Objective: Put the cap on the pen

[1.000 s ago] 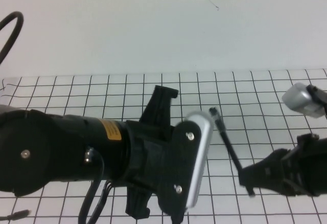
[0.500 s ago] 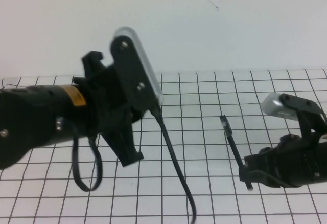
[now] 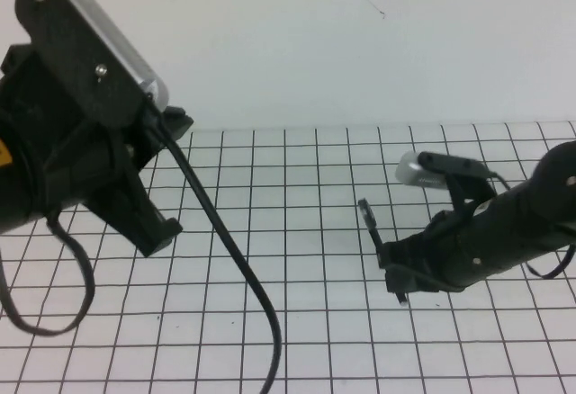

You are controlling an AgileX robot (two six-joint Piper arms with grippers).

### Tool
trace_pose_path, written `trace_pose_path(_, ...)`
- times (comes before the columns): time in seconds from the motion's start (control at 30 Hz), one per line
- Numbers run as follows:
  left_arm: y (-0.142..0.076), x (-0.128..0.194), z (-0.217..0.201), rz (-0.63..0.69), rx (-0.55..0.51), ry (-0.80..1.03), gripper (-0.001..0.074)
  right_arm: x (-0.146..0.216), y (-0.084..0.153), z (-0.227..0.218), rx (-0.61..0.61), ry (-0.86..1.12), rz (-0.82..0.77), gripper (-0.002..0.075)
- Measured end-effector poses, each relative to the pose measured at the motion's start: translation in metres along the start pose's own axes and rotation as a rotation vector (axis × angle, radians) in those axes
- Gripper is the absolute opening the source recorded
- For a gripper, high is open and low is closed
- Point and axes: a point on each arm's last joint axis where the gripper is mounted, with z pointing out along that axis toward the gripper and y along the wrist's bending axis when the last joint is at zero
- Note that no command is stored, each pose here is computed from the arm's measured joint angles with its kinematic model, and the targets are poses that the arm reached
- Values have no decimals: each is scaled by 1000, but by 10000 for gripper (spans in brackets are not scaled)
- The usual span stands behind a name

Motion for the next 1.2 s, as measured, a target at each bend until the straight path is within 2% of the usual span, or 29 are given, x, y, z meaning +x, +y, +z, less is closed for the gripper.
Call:
trace_pose_path(0.1,-2,5,-1,-18,25,55,-1,2,-6,18,13,55,13,-1)
trace_pose_path(0.2,-2,9,-2,36,28,104,-1,5,-8,32,11,125,19,-1)
trace_pose_path(0.33,-1,6,-15,39,2,77,-1,7,-7,37,-9,201,-24,16)
trace_pose_path(0.43,0,2,-27,36,-12,51,-1,5,-4,35,-20,214,-42,95)
trace_pose_path(0.6,-3,6,-40,-9,-17,35,-1,0,1,31,-40,232,-23,309)
trace_pose_path(0.67,-8,15,-46,-14,-17,31,-1,-2,4,28,-52,250,-9,340)
trace_pose_path(0.77,-14,26,-61,-10,-68,-55,-1,-6,11,17,-73,259,-22,321)
trace_pose_path(0.83,-18,34,-72,-9,-104,-117,-1,-8,15,5,-74,250,-49,275)
trace_pose_path(0.9,-22,41,-84,-15,-140,-186,-1,-11,18,-14,-50,214,-84,193)
trace_pose_path(1.0,-28,51,-96,-42,-181,-274,-1,-12,20,-48,27,160,-160,-5)
trace_pose_path(1.2,-36,66,-98,-114,-165,-290,-1,-9,16,-139,288,-32,-286,4)
